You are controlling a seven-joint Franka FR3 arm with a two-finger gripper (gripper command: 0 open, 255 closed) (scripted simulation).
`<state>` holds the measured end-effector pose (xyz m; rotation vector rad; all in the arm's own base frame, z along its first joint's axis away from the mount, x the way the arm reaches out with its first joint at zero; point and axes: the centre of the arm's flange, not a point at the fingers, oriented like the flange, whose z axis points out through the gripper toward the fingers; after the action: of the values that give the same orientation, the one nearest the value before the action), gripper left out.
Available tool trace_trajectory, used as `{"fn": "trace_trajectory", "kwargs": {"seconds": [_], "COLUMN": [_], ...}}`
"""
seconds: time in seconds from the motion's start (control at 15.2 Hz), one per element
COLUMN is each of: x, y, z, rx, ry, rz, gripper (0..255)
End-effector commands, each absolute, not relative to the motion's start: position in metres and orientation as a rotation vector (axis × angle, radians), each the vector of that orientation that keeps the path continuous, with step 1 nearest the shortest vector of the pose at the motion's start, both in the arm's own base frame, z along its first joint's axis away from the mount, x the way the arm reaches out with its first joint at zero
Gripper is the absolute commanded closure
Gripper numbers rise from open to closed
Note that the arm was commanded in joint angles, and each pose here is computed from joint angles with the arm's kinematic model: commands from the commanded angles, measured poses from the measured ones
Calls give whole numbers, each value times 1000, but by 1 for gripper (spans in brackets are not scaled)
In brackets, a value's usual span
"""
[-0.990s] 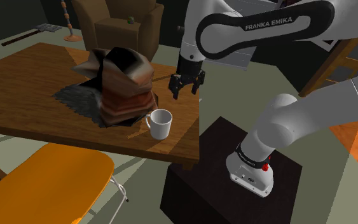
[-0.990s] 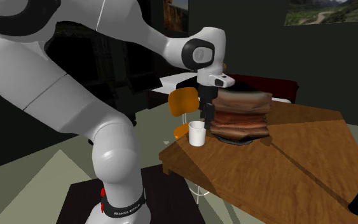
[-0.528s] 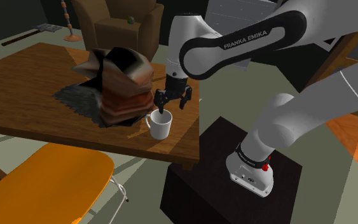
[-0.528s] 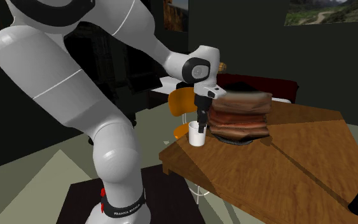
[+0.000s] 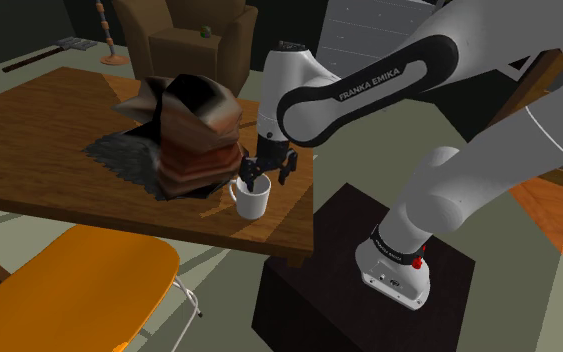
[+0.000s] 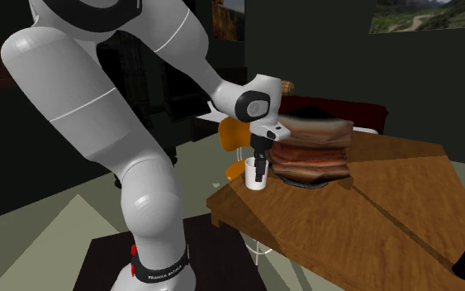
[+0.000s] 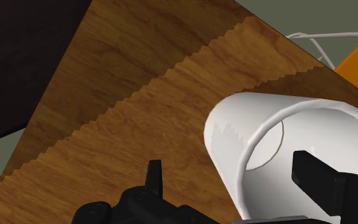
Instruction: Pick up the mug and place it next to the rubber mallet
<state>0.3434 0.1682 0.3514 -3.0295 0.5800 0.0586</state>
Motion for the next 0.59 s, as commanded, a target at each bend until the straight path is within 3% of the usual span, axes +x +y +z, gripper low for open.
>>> {"fn": "trace_trajectory", "kwargs": {"seconds": [0.0,0.33,0.4,0.53], "x": [343,343,343,343], "y": [169,169,169,169], "z": [349,349,349,349], "rx": [-3029,-3029,-3029,-3029], "ry": [580,580,580,580], "rz": [58,58,58,58], "gripper": [0,0,255,255]}}
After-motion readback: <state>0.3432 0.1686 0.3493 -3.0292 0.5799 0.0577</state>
